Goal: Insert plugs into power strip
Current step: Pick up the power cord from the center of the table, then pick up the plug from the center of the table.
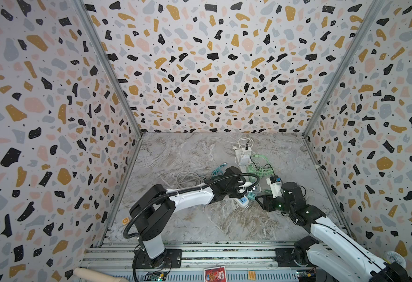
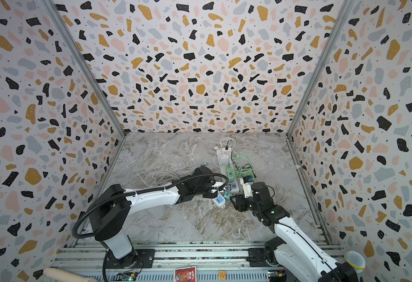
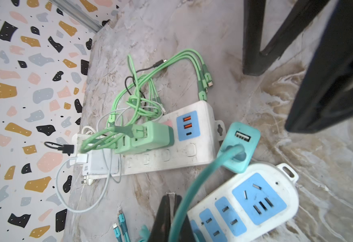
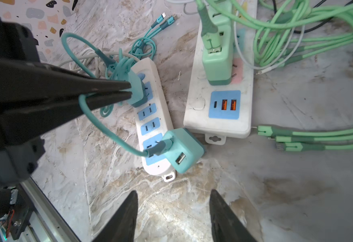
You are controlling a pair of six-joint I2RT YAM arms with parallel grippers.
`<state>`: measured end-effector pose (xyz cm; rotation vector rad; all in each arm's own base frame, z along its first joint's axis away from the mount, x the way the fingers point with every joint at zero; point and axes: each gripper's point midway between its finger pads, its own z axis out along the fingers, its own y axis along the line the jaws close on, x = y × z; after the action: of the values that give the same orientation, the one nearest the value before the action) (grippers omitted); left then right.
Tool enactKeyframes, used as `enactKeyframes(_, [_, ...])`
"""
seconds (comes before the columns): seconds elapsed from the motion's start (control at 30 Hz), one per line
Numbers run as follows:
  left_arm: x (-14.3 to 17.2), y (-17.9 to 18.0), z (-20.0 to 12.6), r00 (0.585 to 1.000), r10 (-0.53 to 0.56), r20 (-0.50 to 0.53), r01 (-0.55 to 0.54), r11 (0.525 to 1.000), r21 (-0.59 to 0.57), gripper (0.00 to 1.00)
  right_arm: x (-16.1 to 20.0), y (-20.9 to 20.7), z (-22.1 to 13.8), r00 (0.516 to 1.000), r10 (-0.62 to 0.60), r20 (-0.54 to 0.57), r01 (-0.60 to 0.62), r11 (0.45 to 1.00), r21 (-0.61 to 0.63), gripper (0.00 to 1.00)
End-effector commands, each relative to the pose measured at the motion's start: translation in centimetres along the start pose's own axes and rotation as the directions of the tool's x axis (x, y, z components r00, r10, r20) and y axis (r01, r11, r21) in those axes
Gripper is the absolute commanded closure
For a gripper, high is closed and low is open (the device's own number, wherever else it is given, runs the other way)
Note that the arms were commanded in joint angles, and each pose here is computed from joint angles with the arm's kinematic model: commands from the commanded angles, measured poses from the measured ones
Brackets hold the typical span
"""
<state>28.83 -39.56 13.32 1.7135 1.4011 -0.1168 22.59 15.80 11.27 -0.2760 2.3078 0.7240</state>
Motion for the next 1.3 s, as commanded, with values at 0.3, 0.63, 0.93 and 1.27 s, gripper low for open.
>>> enactKeyframes(0.3, [-2.5,2.3,-2.4,0.988,-0.08,0.135,0.082,0.997,-0.01,0.99,-1.6,3.0,0.3,0.973,-0.212,0.093,0.214,0.977,-0.016,0.43])
enactKeyframes(0.63, [-2.3,3.0,-4.4,0.977,-0.115,0.177,0.121,0.992,-0.022,1.0,-3.2,4.1,1.7,0.941,-0.318,0.117,0.318,0.948,0.017,0.43])
enactKeyframes(0.93, [-2.0,3.1,-5.4,0.976,-0.119,0.182,0.125,0.992,-0.023,1.0,-3.8,7.1,2.4,0.898,-0.417,0.139,0.432,0.897,-0.098,0.42])
enactKeyframes(1.27, [-1.6,3.1,-6.3,0.969,-0.131,0.209,0.136,0.991,-0.01,1.0,-3.7,8.9,3.2,0.861,-0.483,0.16,0.506,0.848,-0.157,0.42])
